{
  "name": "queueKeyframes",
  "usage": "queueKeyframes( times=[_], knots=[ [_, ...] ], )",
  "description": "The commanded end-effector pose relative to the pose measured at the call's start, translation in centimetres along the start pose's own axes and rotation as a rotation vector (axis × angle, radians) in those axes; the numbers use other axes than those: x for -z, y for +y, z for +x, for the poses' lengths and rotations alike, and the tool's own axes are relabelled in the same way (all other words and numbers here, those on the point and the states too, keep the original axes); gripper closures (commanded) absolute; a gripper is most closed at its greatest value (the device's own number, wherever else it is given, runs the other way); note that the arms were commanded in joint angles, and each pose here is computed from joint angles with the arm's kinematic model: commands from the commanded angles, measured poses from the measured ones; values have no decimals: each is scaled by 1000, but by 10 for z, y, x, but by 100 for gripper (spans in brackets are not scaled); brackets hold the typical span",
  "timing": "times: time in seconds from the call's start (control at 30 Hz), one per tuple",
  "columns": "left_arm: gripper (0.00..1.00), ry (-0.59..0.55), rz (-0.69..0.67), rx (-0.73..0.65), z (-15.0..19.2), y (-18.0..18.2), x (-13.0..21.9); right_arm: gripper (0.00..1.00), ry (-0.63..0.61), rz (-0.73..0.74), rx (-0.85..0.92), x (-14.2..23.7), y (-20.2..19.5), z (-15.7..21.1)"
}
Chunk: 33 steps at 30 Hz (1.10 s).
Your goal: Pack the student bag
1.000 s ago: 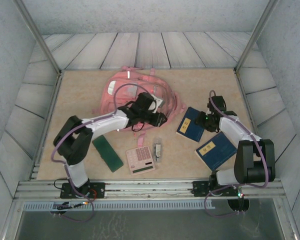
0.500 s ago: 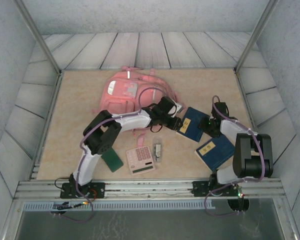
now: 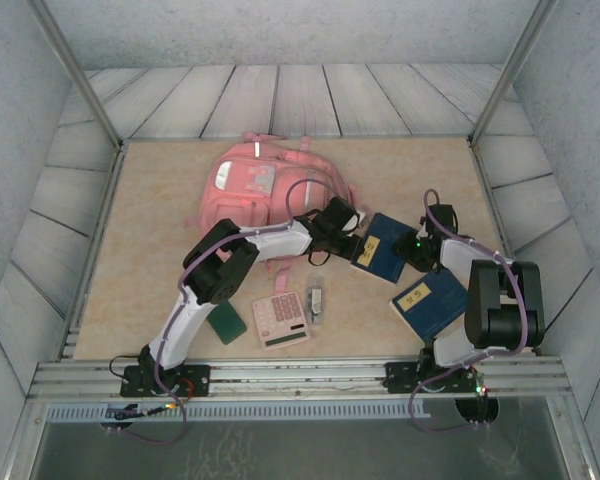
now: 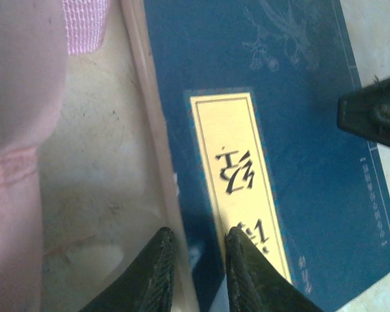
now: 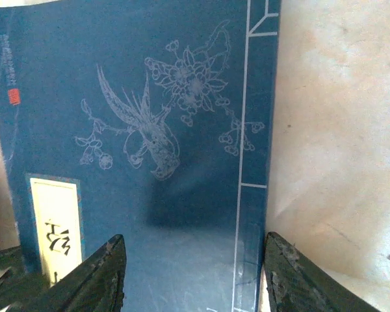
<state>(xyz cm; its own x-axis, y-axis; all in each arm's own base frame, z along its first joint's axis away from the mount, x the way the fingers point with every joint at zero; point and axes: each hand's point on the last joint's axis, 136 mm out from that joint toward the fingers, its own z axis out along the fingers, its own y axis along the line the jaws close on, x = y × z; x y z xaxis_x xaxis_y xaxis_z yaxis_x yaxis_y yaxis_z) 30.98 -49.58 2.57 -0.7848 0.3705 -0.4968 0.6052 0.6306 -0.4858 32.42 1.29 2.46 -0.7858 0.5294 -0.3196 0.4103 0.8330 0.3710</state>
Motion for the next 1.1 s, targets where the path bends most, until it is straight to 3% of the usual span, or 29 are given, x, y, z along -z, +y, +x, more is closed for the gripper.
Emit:
queueKeyframes(
  times=[0.0, 0.27, 0.43, 0.83, 1.07],
  knots=[
    [77, 79, -23, 27, 25, 12, -17, 46, 50, -125, -1, 2, 18, 10],
    [78, 96, -27, 27, 35, 14, -20, 54, 14, -378, -3, 40, 62, -6],
    [78, 100, -30, 25, 36, 15, -18, 57, 1, -459, 12, 53, 78, -10],
    [76, 92, -30, 22, 33, 12, -13, 77, 43, -425, -49, 27, 64, 2],
    [62, 35, 2, -26, 16, -6, 15, 97, -37, -261, 13, 43, 45, -13]
  ],
)
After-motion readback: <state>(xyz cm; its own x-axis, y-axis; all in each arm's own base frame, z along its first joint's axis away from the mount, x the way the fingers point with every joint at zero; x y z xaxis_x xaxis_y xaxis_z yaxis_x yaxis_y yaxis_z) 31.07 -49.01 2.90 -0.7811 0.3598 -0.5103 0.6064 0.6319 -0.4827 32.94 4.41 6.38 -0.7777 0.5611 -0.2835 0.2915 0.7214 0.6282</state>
